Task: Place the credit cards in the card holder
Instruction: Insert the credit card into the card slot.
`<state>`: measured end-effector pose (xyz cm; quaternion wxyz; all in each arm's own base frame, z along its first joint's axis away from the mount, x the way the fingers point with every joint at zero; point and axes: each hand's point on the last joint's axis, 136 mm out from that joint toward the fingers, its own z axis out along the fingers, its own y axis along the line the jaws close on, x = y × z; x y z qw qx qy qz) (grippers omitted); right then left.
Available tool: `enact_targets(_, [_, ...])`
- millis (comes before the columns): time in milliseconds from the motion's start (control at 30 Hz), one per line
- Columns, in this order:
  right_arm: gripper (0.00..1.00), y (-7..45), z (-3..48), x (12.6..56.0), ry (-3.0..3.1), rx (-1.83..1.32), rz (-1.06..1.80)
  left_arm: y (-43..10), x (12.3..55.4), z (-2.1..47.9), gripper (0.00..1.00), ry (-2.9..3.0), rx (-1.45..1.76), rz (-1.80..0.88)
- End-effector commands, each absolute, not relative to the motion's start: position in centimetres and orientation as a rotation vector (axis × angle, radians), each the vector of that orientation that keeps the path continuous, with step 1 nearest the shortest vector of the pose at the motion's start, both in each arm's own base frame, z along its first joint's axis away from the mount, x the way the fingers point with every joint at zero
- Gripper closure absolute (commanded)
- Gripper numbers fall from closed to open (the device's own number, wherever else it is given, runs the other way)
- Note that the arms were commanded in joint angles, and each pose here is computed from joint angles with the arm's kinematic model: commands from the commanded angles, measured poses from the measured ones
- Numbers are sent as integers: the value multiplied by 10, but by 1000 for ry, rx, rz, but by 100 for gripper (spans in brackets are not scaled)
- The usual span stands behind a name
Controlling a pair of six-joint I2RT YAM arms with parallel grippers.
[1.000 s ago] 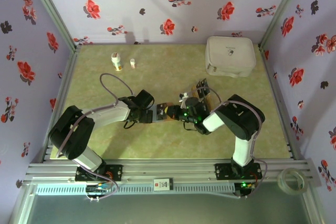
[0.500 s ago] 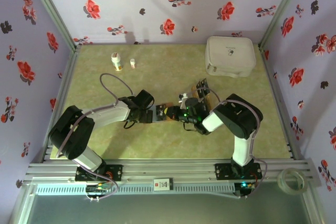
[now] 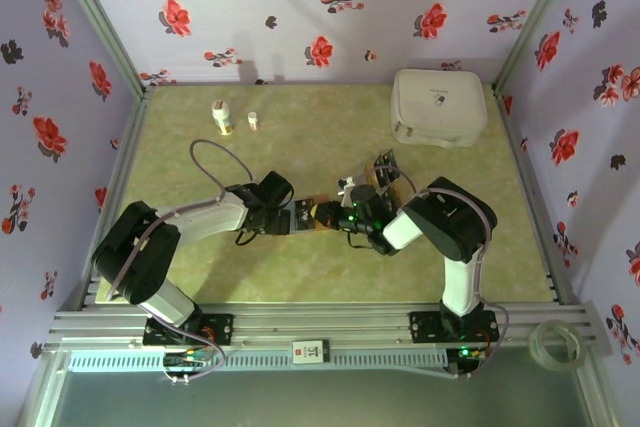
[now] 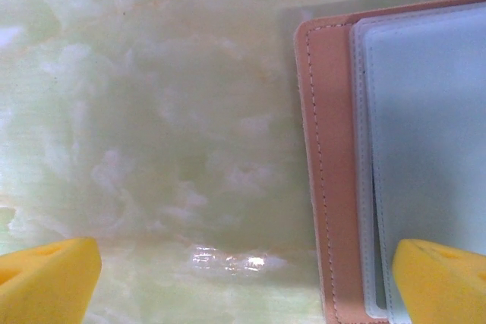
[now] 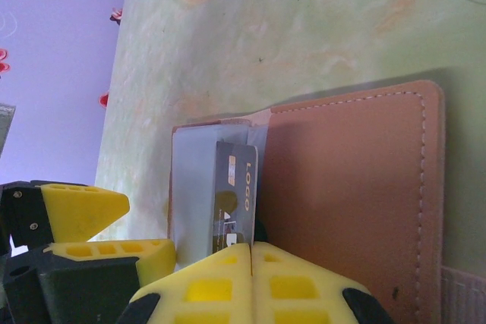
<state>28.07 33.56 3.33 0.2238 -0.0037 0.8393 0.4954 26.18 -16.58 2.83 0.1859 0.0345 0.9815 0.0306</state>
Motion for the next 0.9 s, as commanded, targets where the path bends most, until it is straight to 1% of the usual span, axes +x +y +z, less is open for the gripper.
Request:
enact_targets(0, [100,338,17,274,2395,-8,1365,-156,259,23,0,2776,113,145])
enact_targets(267, [100,341,14,273,2419,-12,1363,-157,260,23,0,2776,111,141])
enact_targets(367, [89,340,15,273,2431,-22,1346,-158,261,24,0,2773,110,136])
enact_targets(433, [79,340,17,274,2438,-33,1325,-159,262,27,0,2770,105,129])
enact_targets(567, [66,338,22,278,2451,-46,1278,-160,265,32,0,2762,74,88])
enact_targets(700, [56,339,29,281,2456,-56,1253,-159,268,39,0,2757,29,37])
enact_targets(867, [49,342,36,287,2462,-56,1232,-155,273,44,0,2746,-20,-12])
